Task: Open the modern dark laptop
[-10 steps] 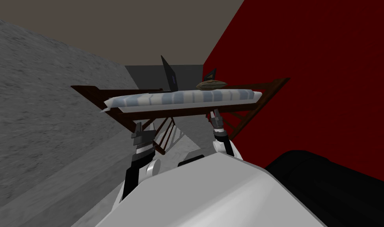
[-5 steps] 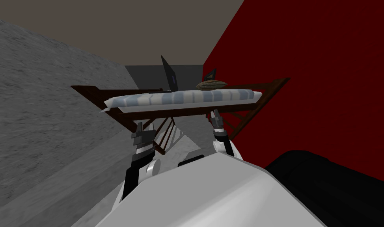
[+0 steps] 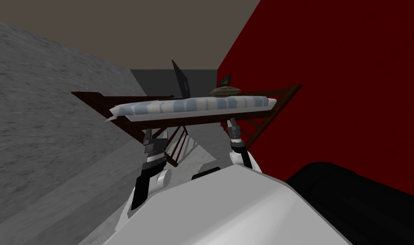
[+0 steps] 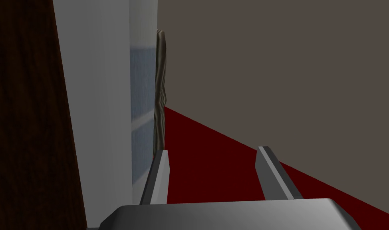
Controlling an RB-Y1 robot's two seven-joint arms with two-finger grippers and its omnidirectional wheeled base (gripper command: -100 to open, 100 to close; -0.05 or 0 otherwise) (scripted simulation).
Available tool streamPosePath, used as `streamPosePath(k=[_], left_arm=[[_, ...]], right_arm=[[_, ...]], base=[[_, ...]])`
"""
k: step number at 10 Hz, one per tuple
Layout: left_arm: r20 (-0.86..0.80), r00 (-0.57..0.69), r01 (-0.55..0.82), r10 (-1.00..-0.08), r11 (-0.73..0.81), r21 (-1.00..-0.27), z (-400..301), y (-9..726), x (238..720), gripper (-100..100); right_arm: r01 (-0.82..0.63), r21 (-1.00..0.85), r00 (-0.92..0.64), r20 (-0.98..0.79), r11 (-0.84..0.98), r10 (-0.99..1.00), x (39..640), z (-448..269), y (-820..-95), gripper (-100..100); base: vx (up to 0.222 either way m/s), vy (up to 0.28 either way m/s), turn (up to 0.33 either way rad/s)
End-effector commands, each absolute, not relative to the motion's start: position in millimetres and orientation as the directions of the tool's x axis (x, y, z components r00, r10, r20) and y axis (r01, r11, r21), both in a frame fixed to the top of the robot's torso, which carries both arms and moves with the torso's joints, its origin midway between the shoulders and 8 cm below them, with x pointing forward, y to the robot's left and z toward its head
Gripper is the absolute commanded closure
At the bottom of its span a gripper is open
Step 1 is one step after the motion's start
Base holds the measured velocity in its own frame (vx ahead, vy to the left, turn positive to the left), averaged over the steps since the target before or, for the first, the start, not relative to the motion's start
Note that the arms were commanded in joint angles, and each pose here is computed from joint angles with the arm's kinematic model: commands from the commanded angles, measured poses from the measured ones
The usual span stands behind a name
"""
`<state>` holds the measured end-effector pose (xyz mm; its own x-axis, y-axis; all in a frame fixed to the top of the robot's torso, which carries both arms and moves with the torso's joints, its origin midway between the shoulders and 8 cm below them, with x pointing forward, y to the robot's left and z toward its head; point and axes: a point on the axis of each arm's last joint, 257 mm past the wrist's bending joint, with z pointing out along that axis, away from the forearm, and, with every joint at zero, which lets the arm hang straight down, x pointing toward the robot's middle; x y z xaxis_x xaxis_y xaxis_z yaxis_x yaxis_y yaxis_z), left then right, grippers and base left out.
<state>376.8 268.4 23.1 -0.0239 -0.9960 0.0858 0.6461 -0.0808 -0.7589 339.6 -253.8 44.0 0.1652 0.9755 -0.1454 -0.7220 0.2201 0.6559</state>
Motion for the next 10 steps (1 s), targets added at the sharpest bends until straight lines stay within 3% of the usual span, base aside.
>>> streamPosePath(k=[1,10], left_arm=[[-0.010,-0.001,0.649,-1.000,0.007,-0.761,34,269,393,-100],[-0.277,0.143,0.643,-0.950,0.302,-0.704,84,287,448,-100]], right_arm=[[-0.722,0.656,0.165,-0.145,0.220,0.975,340,44,-254,0],[-0.722,0.656,0.165,-0.145,0.220,0.975,340,44,-254,0]], base=[[-0.088,-0.013,-0.149],[-0.070,0.006,-0.087]])
